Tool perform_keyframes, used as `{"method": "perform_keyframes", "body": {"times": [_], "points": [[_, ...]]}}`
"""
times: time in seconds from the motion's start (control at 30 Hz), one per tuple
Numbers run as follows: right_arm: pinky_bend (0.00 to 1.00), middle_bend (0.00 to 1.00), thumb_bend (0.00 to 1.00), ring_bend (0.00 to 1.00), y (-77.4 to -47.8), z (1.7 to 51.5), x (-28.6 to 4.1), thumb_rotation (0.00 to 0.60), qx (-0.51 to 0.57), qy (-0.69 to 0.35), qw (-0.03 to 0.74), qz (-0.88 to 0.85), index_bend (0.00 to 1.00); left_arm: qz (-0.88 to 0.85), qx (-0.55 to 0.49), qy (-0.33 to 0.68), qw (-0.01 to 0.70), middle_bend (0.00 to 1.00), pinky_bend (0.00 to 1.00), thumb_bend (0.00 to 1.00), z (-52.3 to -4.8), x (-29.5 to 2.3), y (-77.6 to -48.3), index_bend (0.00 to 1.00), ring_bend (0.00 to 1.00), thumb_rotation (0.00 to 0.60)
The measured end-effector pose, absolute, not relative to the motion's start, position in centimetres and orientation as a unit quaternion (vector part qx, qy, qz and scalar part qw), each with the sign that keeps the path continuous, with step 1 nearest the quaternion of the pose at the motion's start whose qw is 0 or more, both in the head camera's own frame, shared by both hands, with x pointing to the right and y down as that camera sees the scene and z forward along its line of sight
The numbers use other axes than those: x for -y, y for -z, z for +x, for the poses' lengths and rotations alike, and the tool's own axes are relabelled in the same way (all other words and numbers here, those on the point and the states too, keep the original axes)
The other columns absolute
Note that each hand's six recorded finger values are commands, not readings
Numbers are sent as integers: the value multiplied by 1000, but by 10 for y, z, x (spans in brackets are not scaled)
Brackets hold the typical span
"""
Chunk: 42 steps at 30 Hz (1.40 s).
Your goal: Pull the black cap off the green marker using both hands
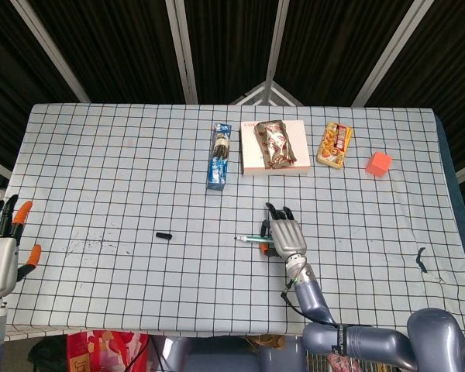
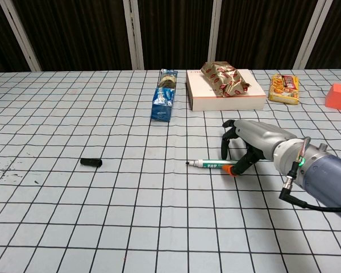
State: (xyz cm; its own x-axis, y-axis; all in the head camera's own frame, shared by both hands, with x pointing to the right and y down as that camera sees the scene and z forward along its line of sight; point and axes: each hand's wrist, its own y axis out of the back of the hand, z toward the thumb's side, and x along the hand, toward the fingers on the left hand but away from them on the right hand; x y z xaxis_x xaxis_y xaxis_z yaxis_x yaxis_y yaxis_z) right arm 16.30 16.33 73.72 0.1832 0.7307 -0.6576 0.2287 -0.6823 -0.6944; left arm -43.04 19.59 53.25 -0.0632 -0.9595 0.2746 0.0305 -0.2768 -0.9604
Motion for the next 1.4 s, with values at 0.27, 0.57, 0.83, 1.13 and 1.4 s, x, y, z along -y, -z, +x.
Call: {"method": "perform_keyframes", "body": {"times": [0.27, 0.57, 0.83, 1.13, 1.4], "points": [[68, 66, 588, 146, -739, 165, -164, 600, 318, -557, 226, -733, 645, -535, -432, 599, 411, 0, 0, 486, -447, -199, -536, 129, 0, 600], [62, 64, 588, 105, -729, 171, -168, 600, 301, -577, 193, -734, 334, -538, -435, 599, 404, 0, 0, 486, -453, -201, -539, 130, 0, 600], [54, 54, 569, 96, -727, 174, -170, 600, 297, -583, 186, -732, 168, -538, -432, 598, 407, 0, 0, 486, -452, -202, -540, 131, 0, 600], [48, 52, 501, 93, -705, 175, -163, 600, 319, -562, 189, -740, 118, -531, -450, 588, 412, 0, 0, 487, -454, -201, -526, 131, 0, 600], [48, 52, 353, 93, -641, 201, -144, 600, 396, -505, 232, -731, 118, -533, -466, 579, 405, 0, 0, 418, -462, -203, -519, 131, 0, 600]]}}
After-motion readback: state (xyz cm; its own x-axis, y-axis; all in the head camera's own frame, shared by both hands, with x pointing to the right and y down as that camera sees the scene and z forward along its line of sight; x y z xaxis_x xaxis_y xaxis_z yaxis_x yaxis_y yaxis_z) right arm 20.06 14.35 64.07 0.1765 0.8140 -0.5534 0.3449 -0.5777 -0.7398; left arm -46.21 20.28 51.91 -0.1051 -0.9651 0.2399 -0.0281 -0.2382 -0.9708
